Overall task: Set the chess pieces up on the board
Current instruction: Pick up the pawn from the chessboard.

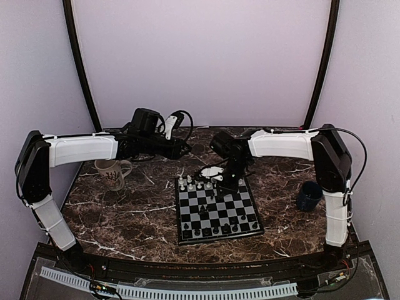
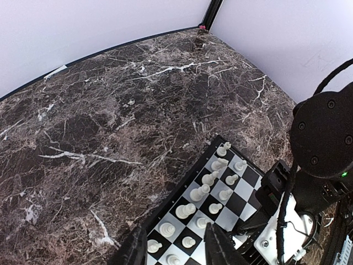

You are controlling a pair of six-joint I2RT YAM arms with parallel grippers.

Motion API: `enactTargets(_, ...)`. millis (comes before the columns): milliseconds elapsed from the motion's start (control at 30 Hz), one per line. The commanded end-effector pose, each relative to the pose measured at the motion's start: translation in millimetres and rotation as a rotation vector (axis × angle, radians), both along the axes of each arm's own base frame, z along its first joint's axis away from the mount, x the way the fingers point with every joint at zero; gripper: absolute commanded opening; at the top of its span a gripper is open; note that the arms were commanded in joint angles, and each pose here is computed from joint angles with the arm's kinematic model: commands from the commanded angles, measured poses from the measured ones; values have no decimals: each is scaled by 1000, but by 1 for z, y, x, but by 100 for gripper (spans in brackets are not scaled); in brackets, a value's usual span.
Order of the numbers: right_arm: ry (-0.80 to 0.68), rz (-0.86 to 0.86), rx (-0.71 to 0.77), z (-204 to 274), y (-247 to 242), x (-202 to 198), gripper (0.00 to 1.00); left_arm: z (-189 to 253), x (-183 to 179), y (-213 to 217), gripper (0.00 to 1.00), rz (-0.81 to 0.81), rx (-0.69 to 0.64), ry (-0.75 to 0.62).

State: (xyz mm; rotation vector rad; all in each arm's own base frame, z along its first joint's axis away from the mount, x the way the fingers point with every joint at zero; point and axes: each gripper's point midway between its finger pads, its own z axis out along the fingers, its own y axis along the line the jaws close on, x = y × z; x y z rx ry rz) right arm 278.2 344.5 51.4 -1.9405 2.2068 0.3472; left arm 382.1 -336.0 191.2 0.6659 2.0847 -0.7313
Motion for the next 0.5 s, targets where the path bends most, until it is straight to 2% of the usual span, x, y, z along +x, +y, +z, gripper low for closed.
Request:
enactTargets(0, 18, 22, 34, 11, 7, -5, 4, 10, -1, 2, 38, -10, -6, -15)
enactTargets(467, 82, 220, -16, 18, -12, -78, 4, 8, -3, 0, 38, -23, -11, -5)
